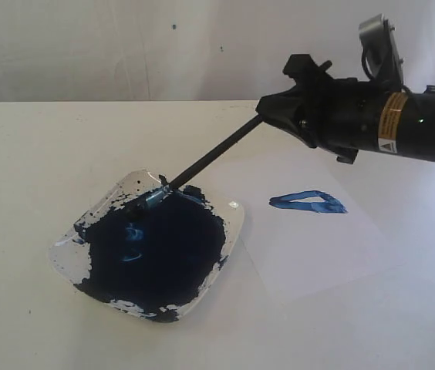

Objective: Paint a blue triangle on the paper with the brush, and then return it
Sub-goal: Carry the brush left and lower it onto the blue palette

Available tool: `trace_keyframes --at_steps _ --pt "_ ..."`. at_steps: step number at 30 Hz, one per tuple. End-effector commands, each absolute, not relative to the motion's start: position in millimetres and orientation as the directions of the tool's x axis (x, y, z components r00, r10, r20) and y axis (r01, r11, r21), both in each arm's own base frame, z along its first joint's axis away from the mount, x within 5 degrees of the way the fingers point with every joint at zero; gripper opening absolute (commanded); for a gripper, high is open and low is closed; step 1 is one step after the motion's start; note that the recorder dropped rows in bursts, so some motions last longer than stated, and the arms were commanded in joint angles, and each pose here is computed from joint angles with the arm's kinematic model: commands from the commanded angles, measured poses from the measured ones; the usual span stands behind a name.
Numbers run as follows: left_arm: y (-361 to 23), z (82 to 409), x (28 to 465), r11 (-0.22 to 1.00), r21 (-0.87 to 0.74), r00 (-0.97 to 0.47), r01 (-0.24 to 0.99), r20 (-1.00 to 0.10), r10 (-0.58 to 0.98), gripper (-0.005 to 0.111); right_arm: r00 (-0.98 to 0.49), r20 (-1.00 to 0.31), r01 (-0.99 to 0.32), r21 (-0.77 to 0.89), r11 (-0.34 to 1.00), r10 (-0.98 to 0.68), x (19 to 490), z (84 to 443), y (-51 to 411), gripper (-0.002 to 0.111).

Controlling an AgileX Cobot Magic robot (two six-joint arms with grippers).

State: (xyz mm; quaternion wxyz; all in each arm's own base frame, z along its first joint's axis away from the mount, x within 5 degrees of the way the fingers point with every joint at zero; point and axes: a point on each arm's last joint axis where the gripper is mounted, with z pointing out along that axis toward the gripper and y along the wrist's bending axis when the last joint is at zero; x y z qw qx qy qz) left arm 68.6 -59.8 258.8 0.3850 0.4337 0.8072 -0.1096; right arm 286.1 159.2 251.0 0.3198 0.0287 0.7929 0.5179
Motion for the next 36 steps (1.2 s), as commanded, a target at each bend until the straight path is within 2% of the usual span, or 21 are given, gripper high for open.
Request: trace_keyframes --at_steps 1,7,16,25,36 --pt "-59.7 255.6 69.4 0.617 0.154 -0.328 0.771 -0.735 0.593 0.0 -0.805 -0.383 -0.163 0.877 0.452 0.454 300.1 227.7 160.5 0.0" --pt "-60.1 255.8 69.3 0.636 0.126 -0.353 0.761 -0.742 0.57 0.0 -0.813 -0.252 -0.016 0.91 0.414 0.524 313.0 193.6 165.2 0.0" --pt "-60.7 256.0 68.9 0.637 0.114 -0.358 0.762 -0.746 0.562 0.0 -0.857 -0.155 0.048 0.925 0.376 0.491 323.2 152.6 188.0 0.0" --pt "-61.6 256.2 68.3 0.639 0.097 -0.365 0.763 -0.751 0.551 0.0 -0.862 -0.057 0.131 0.935 0.331 0.503 332.9 130.7 197.3 0.0" --pt "-61.8 256.3 68.2 0.639 0.093 -0.367 0.763 -0.752 0.548 0.0 -0.855 -0.037 0.163 0.928 0.334 0.518 333.9 123.6 196.6 0.0"
